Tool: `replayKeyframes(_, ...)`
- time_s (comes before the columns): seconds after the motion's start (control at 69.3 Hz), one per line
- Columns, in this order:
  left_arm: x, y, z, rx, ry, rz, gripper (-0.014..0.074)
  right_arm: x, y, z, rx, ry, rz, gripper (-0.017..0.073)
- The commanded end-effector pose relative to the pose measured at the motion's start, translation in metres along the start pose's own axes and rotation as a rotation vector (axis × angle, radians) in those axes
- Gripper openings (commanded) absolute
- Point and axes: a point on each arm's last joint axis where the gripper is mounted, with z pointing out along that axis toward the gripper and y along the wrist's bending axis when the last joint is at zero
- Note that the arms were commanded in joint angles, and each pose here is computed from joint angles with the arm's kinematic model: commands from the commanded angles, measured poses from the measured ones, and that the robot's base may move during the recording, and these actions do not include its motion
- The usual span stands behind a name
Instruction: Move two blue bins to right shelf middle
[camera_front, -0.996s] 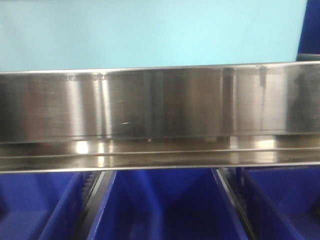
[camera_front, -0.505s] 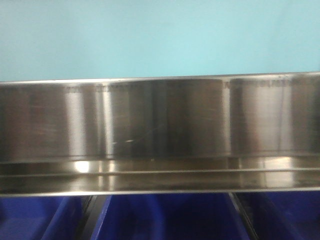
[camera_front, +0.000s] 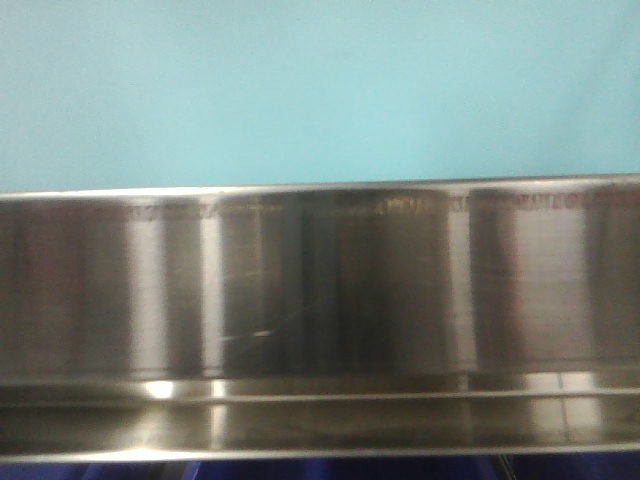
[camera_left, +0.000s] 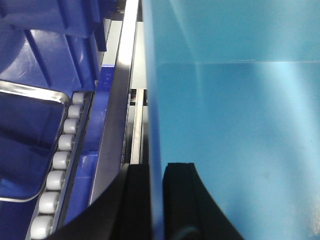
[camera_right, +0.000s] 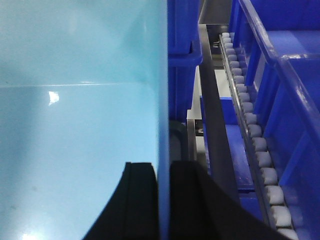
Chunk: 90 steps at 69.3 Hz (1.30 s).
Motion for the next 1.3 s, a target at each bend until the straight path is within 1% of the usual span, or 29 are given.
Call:
replayKeyframes(0.0,-0.0052,0.0003,-0.0091,0.023,-0.053,-0.001,-0.0111,-0.0080,-0.0009,-0.0061,-0.010,-0.067,-0.006,-0.0162)
replayKeyframes(1.284,-0.0052,0.0003,-0.0091,0.023,-0.053,-0.001,-0.0111,-0.0080,-0.0009,-0.0061,-0.010,-0.067,-0.006,-0.0162)
